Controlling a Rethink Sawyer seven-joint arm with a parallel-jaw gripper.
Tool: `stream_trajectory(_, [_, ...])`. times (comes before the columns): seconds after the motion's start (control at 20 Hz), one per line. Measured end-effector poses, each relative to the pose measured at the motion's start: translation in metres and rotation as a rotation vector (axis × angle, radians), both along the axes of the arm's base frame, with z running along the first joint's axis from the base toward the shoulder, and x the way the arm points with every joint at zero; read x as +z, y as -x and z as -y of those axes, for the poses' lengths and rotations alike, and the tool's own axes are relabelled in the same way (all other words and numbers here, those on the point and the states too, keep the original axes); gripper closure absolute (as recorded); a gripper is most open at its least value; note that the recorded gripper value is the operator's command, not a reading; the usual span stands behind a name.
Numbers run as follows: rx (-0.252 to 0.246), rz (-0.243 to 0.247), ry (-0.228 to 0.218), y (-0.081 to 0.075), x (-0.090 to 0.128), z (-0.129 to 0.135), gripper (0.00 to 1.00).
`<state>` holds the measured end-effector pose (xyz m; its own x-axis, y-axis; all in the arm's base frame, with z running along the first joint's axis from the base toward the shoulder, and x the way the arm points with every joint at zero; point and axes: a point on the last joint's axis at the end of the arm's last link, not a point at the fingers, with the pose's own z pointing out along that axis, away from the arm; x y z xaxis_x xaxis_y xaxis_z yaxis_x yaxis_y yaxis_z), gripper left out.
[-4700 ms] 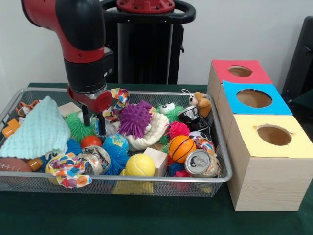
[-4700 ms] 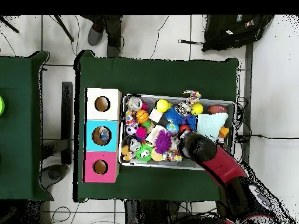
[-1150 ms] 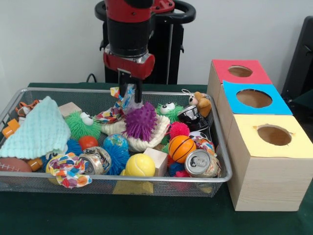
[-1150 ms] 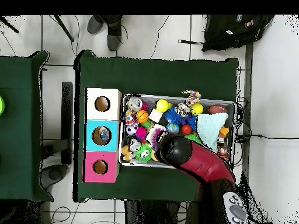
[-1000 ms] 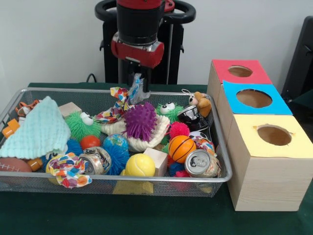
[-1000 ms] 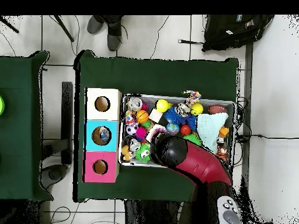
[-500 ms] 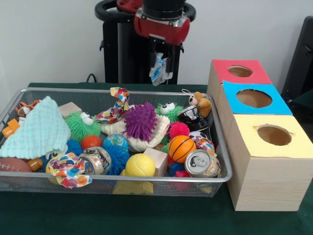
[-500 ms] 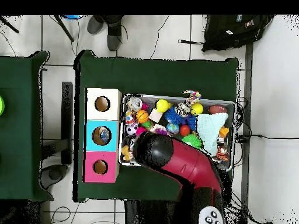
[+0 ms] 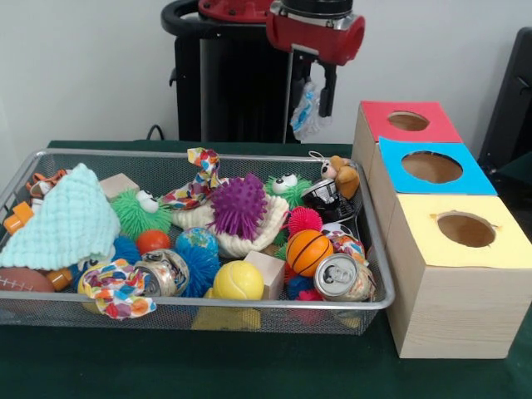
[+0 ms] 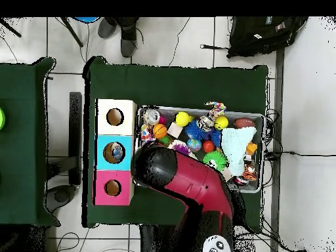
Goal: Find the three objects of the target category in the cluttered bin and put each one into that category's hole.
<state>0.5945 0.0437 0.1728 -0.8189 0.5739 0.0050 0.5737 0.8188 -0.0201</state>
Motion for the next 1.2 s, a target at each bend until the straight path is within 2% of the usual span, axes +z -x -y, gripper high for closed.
stream_trajectory(0.1, [-0.032,0.007,-0.01,-0.004,0.001,-0.01,1.0])
stream_trajectory(0.65, [-0.124,-0.004,-0.043,-0.008,-0.011,-0.051,1.0])
stream_trajectory(1.2, [-0.167,-0.03,-0.048,-0.003,-0.027,-0.092,1.0])
